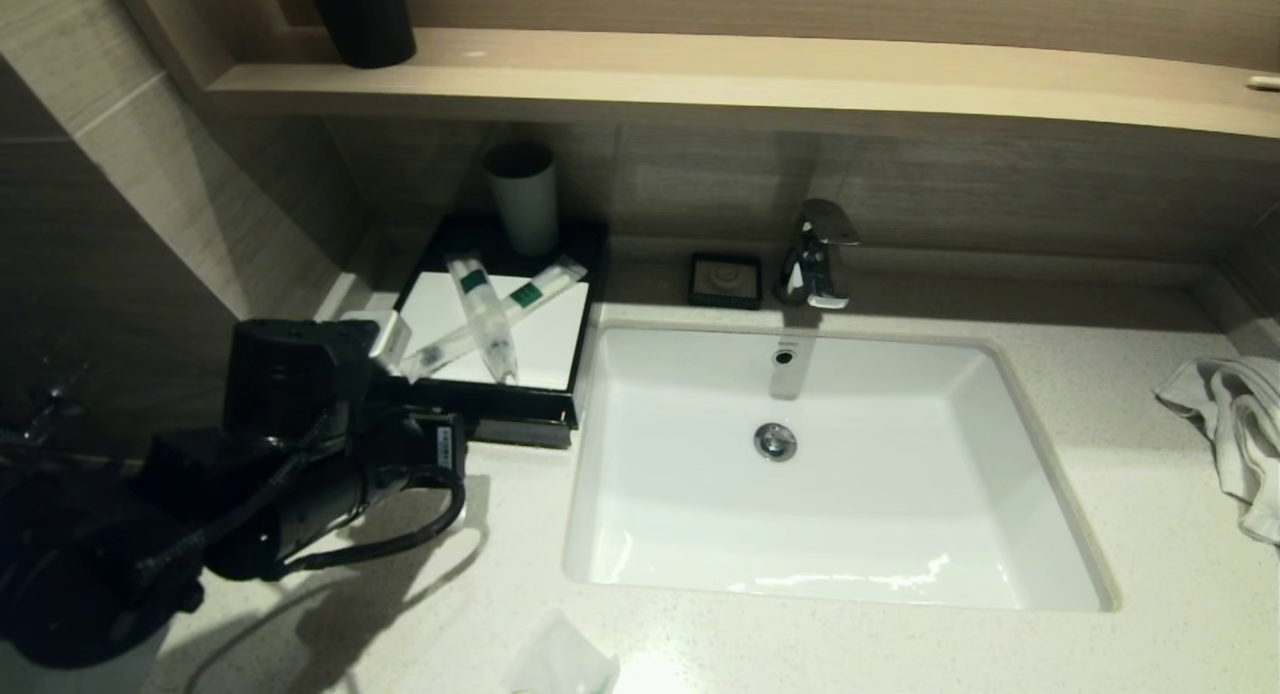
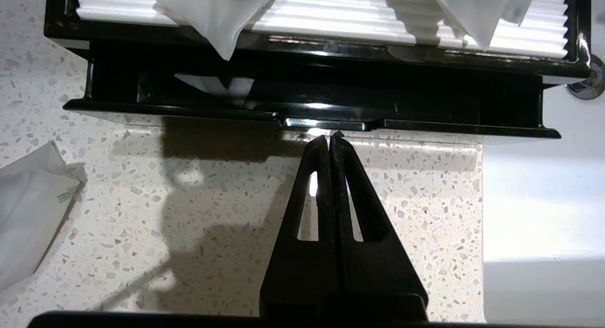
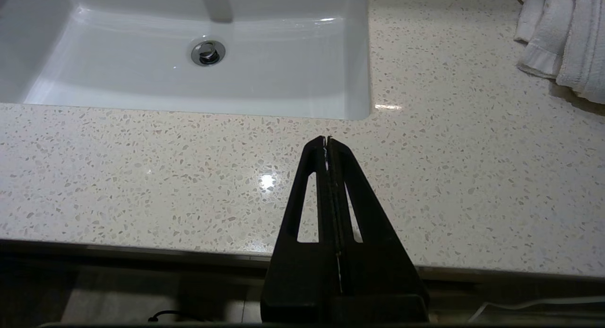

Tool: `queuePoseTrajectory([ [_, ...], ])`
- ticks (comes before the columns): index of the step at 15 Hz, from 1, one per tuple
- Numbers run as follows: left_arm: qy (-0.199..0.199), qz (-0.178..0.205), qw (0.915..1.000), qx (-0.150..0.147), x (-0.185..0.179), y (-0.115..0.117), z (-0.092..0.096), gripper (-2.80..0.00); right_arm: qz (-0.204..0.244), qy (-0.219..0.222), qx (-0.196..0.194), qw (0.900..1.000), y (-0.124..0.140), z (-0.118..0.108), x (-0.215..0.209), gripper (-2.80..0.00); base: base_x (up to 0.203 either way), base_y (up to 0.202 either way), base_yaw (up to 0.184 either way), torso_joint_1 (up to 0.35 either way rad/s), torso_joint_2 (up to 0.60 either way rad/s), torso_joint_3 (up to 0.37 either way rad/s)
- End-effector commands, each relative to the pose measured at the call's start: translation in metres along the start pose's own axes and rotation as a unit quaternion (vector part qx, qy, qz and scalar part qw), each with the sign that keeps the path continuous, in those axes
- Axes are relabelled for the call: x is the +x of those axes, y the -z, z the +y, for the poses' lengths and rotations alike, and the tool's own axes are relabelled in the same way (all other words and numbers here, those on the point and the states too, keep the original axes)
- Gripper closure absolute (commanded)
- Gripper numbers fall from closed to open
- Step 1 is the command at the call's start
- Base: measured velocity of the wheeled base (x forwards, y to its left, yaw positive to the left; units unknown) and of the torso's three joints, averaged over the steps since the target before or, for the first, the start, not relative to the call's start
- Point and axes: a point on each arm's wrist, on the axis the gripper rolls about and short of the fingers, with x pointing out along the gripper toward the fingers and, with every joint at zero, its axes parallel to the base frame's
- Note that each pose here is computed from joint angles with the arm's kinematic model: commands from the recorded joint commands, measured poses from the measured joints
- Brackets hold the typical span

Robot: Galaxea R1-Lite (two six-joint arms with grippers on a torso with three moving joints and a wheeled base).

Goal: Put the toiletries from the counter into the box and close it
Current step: Open the drawer

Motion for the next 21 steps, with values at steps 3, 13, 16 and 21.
queuePoseTrajectory([
  [3, 0.004, 0.008, 1.0000, 0.003, 0.001, 0.005, -0.003, 0.00, 0.000, 0.000, 0.000, 1.000, 0.000, 0.000, 0.000, 0.00, 0.000, 0.000, 0.000, 0.000, 0.00, 0.000],
  [13, 0.001, 0.011, 0.9999, 0.001, 0.012, 0.005, -0.006, 0.00, 0.000, 0.001, 0.000, 1.000, 0.000, 0.000, 0.000, 0.00, 0.000, 0.000, 0.000, 0.000, 0.00, 0.000],
  [16, 0.002, 0.005, 1.0000, 0.000, 0.015, 0.003, -0.007, 0.00, 0.000, 0.000, 0.000, 1.000, 0.000, 0.000, 0.000, 0.00, 0.000, 0.000, 0.000, 0.000, 0.00, 0.000],
  [21, -0.007, -0.014, 0.9999, -0.005, 0.020, 0.000, -0.007, 0.00, 0.000, 0.000, 0.000, 1.000, 0.000, 0.000, 0.000, 0.00, 0.000, 0.000, 0.000, 0.000, 0.00, 0.000],
])
